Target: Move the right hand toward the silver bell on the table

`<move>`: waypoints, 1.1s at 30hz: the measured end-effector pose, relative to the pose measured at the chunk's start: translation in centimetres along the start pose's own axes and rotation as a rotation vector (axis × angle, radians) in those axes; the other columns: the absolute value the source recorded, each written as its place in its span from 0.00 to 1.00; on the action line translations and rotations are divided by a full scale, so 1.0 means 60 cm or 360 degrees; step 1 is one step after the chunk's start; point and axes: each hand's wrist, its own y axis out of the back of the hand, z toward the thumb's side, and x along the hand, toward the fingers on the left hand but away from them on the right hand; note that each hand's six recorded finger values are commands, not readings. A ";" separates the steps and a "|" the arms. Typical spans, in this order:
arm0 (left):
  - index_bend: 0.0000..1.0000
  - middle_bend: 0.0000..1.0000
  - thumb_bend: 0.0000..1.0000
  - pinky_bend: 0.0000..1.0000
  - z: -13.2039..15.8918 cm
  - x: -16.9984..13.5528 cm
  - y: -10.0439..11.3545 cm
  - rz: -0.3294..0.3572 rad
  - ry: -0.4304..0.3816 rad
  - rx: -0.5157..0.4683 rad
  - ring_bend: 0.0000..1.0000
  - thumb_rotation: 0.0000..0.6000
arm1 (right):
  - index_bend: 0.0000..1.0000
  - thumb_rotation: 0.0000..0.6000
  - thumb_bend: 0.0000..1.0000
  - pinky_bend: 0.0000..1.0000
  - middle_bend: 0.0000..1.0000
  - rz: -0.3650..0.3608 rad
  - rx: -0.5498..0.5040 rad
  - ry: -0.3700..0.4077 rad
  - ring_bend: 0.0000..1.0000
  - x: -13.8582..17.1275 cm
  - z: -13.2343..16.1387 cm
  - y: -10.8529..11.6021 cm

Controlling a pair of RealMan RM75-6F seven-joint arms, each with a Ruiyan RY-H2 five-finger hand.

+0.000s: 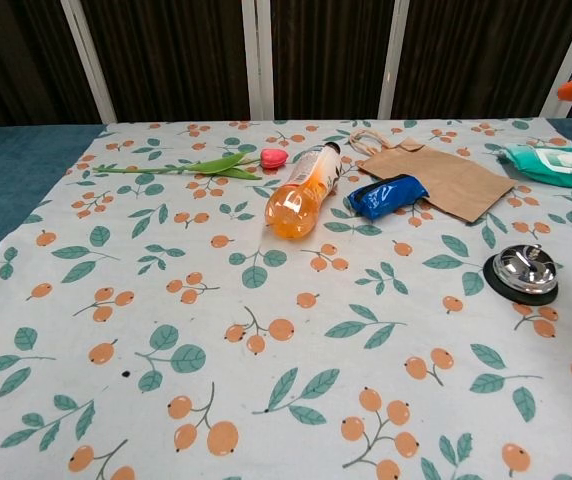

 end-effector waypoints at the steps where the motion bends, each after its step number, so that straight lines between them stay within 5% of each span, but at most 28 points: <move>1: 0.06 0.00 0.33 0.10 0.000 0.001 0.000 0.0000 0.0002 0.0001 0.00 1.00 | 0.00 1.00 0.81 0.00 0.00 0.0021 -0.0004 0.0001 0.00 -0.010 0.004 -0.009; 12: 0.06 0.00 0.33 0.10 -0.002 0.008 -0.005 -0.0011 0.0027 0.0018 0.00 1.00 | 0.00 1.00 0.81 0.00 0.00 0.0178 -0.0023 -0.0051 0.00 -0.057 -0.003 -0.089; 33: 0.06 0.00 0.33 0.10 0.007 0.015 -0.020 -0.0031 0.0054 0.0094 0.00 1.00 | 0.00 1.00 0.81 0.00 0.00 0.0302 -0.0033 -0.0066 0.00 -0.096 -0.020 -0.206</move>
